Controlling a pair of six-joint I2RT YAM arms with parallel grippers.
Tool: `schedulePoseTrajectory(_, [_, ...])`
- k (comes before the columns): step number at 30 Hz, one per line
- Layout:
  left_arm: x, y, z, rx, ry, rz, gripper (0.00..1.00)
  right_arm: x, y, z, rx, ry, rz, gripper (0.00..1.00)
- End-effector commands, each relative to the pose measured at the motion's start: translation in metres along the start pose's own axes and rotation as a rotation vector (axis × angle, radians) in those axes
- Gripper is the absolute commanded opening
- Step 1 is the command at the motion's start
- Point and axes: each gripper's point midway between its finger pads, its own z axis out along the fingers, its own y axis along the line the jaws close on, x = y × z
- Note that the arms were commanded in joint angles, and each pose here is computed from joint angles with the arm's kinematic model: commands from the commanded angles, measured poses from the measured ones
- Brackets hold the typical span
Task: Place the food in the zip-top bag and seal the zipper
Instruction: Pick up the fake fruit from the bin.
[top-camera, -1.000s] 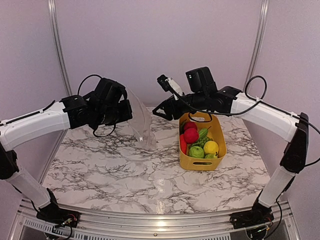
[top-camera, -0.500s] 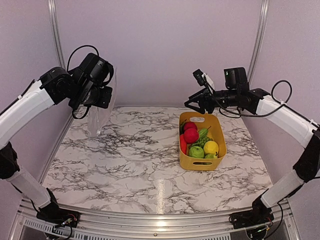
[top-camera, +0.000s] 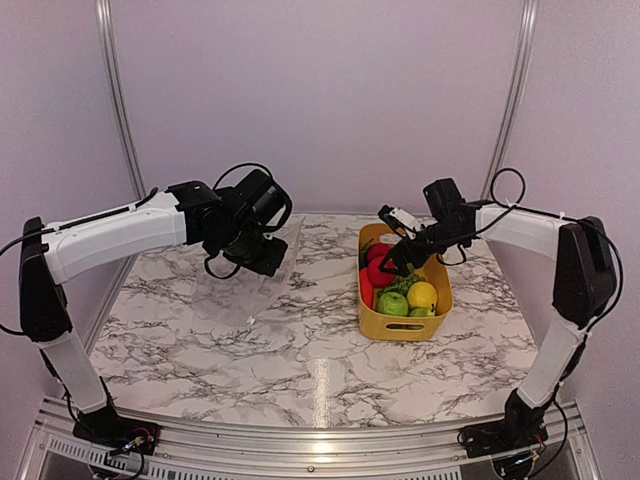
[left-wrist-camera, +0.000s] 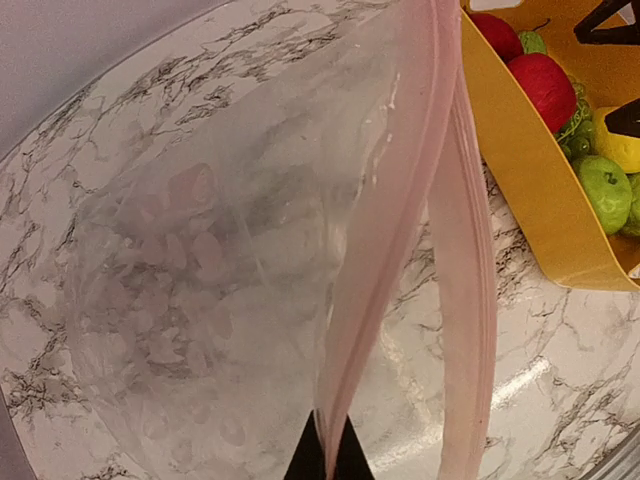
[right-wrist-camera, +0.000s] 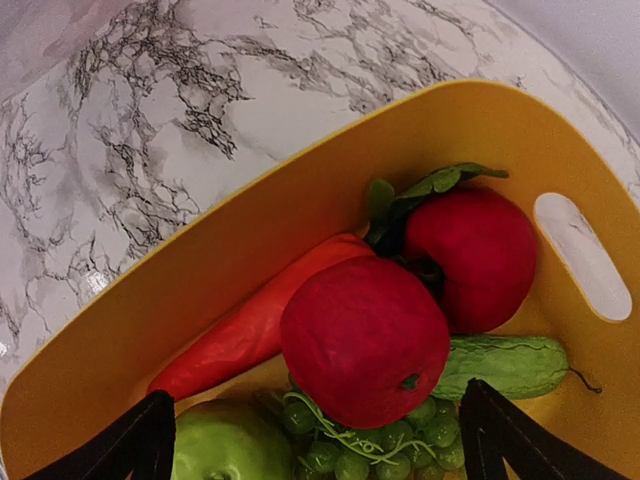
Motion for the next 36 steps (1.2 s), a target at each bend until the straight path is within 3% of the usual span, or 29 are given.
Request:
schedulePoseTrajectory(1, [-0.022,-0.016,-0.016,0.115,-0.088,-0.066,0.0,0.012,-0.024,0.013,0.023,0.051,0.044,0.94])
schedulePoseTrajectory(15, [-0.023,-0.032,-0.028,0.247,-0.147,-0.155,0.0,0.022,-0.03,0.052,-0.081,0.074,0.14,0.88])
schedulePoseTrajectory(22, [-0.022,-0.029,-0.027,0.234,-0.156,-0.164,0.0,0.016,-0.027,0.049,-0.1,0.057,0.157,0.55])
schedulePoseTrajectory(26, [-0.022,-0.028,-0.025,0.229,-0.159,-0.166,0.0,0.004,-0.021,0.027,-0.078,0.021,0.131,0.37])
schedulePoseTrajectory(31, [-0.022,-0.031,-0.017,0.232,-0.157,-0.187,0.0,-0.024,0.002,-0.021,-0.1,-0.067,0.073,0.36])
schedulePoseTrajectory(36, [-0.024,-0.035,-0.007,0.234,-0.154,-0.203,0.0,-0.069,0.061,-0.073,-0.244,-0.217,-0.027,0.35])
